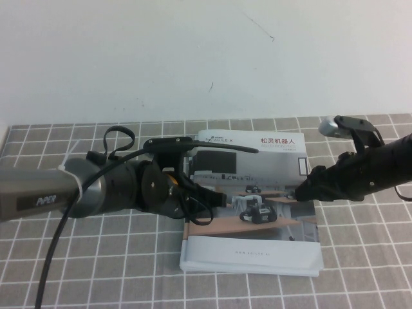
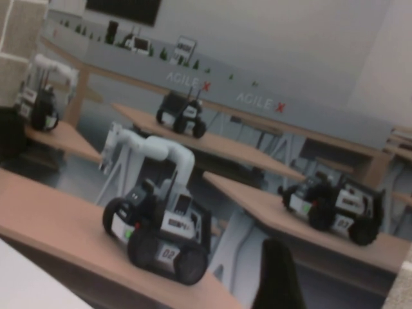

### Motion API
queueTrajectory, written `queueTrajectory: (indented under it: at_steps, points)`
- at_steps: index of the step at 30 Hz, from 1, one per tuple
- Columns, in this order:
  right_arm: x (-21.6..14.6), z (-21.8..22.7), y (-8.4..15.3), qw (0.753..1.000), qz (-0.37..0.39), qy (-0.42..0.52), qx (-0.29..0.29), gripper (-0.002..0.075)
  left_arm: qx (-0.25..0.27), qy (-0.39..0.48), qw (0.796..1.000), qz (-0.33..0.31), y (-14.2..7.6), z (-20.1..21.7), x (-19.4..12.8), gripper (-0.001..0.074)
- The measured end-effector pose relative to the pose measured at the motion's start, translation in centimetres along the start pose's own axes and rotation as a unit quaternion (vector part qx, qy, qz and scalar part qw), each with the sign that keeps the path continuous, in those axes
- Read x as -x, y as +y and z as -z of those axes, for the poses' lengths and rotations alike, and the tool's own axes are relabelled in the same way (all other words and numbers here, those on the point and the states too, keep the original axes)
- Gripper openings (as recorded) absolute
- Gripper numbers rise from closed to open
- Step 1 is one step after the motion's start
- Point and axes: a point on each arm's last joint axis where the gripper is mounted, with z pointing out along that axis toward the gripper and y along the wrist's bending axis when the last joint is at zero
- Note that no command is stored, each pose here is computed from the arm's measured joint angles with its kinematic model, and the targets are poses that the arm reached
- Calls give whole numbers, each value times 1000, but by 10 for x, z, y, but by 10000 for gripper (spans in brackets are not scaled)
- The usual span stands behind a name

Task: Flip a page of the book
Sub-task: Open the closed book

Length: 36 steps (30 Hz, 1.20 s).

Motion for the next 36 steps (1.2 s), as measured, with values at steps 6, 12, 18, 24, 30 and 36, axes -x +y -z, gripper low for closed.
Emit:
queueTrajectory:
  at_steps: [6, 12, 18, 24, 30, 36]
  points:
    - [0, -2, -2, 1000, -9, -4, -7, 443, -1, 0, 1000, 4, 0, 0, 0, -3]
    - [-5, -15, -7, 999, -44, 7, 9, 443, 0, 1, 1000, 5, 0, 0, 0, -4]
    - [-4, -16, -5, 998, -58, 4, 25, 441, 0, 1, 1000, 4, 0, 0, 0, -3]
    - [0, -14, -4, 997, -65, -6, 41, 441, 0, 1, 1000, 4, 0, 0, 0, -4]
    - [13, 4, 9, 997, -46, -29, 60, 441, 0, 1, 1000, 4, 0, 0, 0, -4]
    - [20, 21, 25, 995, -26, -38, 85, 440, -1, 0, 1000, 4, 0, 0, 0, -4]
